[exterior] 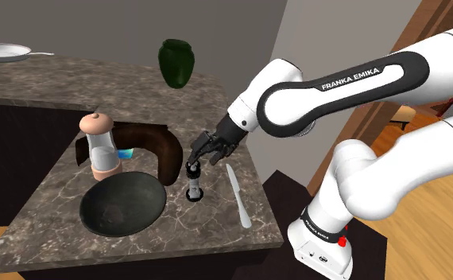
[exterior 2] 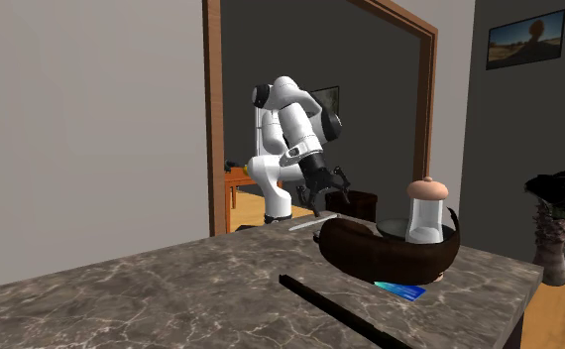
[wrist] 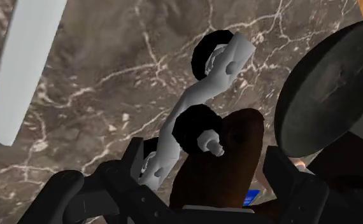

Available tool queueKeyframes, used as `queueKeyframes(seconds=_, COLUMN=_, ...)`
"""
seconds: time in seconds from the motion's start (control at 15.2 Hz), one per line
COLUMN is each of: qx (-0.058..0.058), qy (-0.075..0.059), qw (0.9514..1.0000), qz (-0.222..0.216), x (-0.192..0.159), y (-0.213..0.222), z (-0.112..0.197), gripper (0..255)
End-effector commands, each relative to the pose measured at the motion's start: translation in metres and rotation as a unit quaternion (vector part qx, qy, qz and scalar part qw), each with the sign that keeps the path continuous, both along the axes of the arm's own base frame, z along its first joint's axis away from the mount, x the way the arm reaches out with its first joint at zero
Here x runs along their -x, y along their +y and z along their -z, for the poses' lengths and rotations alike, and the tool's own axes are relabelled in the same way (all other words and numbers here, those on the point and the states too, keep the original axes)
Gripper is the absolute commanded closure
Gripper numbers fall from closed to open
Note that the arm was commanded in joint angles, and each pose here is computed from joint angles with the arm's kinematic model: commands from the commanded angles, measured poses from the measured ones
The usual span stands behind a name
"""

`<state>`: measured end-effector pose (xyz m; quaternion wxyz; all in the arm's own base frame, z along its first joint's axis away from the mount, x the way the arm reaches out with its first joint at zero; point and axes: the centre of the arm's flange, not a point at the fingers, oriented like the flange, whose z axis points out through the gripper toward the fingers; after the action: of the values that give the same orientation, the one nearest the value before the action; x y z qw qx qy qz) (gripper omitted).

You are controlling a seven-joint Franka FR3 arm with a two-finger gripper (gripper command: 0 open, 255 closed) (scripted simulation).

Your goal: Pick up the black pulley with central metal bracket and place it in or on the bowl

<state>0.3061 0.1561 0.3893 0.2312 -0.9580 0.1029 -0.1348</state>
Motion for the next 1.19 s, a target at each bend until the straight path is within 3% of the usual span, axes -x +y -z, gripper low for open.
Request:
queueKeyframes(seconds=0.0, qx=-0.010, qy=-0.004, qw=0.9974, qz=0.071, x=0.009, y=0.004, z=0.014, gripper=0)
queueKeyframes(seconds=0.4, qx=-0.010, qy=-0.004, qw=0.9974, qz=0.071, x=-0.004, y=0.017, z=0.043, gripper=0)
queueKeyframes(seconds=0.92, qx=-0.010, qy=-0.004, qw=0.9974, qz=0.071, x=-0.004, y=0.017, z=0.043, gripper=0)
queueKeyframes(seconds=0.99, qx=-0.010, qy=-0.004, qw=0.9974, qz=0.071, x=-0.004, y=0.017, z=0.043, gripper=255)
queueKeyframes(seconds=1.12, qx=-0.010, qy=-0.004, qw=0.9974, qz=0.071, x=-0.004, y=0.017, z=0.043, gripper=255)
